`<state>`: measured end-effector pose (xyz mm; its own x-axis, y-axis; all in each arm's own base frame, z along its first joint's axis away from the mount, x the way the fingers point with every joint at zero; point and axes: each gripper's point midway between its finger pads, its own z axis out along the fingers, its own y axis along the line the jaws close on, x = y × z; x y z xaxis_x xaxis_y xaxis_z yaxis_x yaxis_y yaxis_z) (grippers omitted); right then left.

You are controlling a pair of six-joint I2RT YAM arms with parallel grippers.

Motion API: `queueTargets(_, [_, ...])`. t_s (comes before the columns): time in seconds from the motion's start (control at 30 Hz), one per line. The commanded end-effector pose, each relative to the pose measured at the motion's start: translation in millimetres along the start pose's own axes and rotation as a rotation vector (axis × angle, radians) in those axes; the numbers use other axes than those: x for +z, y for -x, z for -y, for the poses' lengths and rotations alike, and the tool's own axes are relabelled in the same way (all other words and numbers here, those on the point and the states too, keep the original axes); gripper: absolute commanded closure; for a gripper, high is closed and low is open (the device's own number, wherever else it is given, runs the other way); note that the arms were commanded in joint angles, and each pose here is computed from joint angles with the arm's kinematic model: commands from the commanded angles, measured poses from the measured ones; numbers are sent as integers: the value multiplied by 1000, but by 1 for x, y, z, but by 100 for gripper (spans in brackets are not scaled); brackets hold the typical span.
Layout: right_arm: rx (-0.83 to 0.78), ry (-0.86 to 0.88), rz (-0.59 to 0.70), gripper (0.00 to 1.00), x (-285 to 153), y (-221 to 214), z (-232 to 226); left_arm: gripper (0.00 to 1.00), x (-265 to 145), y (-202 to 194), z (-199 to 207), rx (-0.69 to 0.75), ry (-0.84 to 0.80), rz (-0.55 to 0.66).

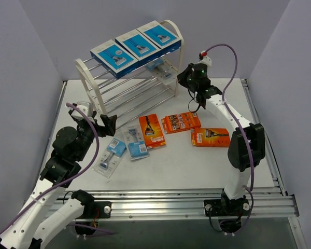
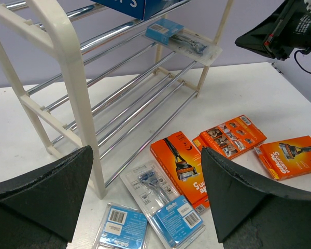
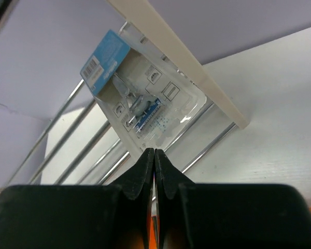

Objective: Place and organize the shaving razors onto the shelf
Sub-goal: Place the shaving razor onto shelf

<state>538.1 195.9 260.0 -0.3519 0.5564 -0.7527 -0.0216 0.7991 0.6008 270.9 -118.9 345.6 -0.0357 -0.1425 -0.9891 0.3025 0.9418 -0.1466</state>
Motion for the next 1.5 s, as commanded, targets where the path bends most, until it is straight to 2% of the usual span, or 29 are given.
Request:
queueTargets(0.0, [-120, -21, -119, 100, 4, -20, 8, 6, -2, 20, 0, -3, -1, 48])
queueTargets(0.37, [-203, -76, -206, 100, 12, -35, 22, 6, -2, 19, 2, 0, -8, 44])
queueTargets(0.8, [-221, -89, -265, 100, 40, -58, 36, 6, -1, 18, 2, 0, -8, 41])
queueTargets(1.47, [-156, -17, -237, 100, 76, -57, 13, 6, 3, 15, -2, 8, 7, 26])
